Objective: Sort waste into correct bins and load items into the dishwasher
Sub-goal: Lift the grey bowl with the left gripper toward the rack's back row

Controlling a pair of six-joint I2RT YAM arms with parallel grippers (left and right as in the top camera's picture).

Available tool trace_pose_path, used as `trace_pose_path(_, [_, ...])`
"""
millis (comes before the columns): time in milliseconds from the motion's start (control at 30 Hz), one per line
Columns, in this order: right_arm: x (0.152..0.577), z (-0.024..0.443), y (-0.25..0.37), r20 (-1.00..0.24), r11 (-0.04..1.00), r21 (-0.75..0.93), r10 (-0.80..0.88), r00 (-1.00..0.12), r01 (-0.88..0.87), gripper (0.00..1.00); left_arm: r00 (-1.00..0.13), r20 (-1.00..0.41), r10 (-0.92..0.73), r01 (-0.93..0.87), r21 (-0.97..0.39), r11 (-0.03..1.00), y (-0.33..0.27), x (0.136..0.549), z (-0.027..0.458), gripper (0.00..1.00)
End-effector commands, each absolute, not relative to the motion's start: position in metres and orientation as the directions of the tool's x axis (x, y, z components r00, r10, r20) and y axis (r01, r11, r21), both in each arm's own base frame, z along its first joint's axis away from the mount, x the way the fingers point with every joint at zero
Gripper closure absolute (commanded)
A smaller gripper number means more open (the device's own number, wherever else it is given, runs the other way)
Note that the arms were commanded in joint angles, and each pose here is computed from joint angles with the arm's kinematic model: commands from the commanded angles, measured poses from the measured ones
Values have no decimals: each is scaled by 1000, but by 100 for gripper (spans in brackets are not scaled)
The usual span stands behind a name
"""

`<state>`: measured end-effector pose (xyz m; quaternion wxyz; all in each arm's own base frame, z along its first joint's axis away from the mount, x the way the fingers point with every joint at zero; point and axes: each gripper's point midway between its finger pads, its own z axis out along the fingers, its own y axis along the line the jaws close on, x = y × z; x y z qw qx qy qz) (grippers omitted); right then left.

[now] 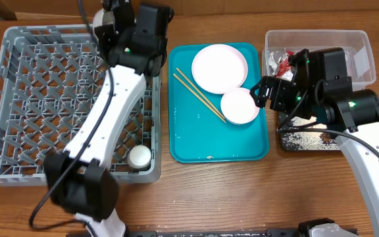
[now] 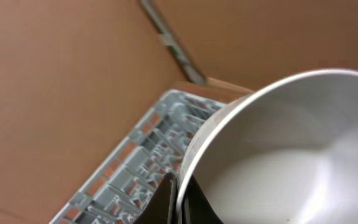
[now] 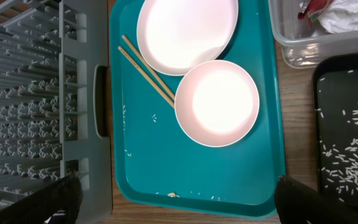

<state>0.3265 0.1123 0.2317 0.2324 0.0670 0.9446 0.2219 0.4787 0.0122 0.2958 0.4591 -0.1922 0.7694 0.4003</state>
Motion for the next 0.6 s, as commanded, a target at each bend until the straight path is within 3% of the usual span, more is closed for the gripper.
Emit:
trace_pose_path(0, [328,233,110,-421,896,443,230,-878,23,0,-514,-850,115,-759,513,401,36,481,288,96])
trace_pose_path(67, [328,233,110,-421,896,443,230,-878,23,0,-513,-850,121,-785,522,335,44,487,278,96])
trace_pose_path(200, [328,233,110,-421,896,443,230,-878,23,0,-544,-830,125,-775,554,304,52,507,248,96])
trace_pose_path(567, [328,233,110,-421,896,443,230,-878,23,0,-578,-801,156,-731,593,338,45,538,206,96])
